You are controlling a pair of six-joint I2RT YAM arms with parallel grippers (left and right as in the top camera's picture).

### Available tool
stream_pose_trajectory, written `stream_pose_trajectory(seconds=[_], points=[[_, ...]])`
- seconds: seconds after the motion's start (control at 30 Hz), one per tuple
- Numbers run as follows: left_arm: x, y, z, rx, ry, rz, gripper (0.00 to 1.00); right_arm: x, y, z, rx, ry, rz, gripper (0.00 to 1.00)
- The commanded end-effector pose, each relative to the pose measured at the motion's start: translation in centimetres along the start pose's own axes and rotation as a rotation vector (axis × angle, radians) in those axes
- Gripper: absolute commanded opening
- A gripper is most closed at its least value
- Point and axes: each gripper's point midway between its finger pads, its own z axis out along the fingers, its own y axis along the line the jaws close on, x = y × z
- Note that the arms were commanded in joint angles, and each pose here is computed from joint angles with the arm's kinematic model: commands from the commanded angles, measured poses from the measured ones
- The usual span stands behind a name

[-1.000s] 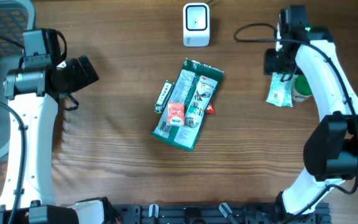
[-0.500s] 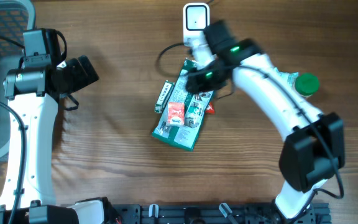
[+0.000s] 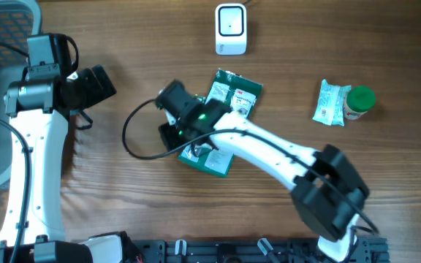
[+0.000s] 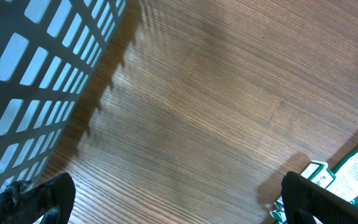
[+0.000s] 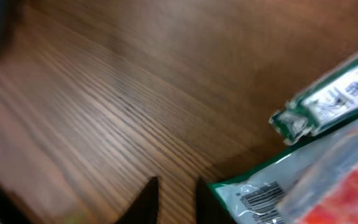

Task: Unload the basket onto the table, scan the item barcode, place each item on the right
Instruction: 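Reach the right gripper over the pile toward the red Kleenex pack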

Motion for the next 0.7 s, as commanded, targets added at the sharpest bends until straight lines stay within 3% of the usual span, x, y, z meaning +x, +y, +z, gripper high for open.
stream_pose_trajectory(seconds=[0.0,0.23,0.4,0.67], points=[[-0.4,-0.1,-0.1,0.006,-0.007,-0.006,1.0,1.0,-2.8,1.5,0.11,0.03,0.066,0.13],[-0.4,-0.1,-0.1,0.006,-0.007,-0.006,1.0,2.4,-6.6,0.7,0.207,0.102,0.157,0.13],[-0.4,-0.1,-0.1,0.006,-0.007,-0.006,1.0,3.0,-8.9,0.0,0.279,0.135,0.123,0.12],[-0.4,-0.1,-0.1,0.006,-0.007,-0.006,1.0,4.8,-16.5,-3.4,0.56,0.229,0.103,0.14]])
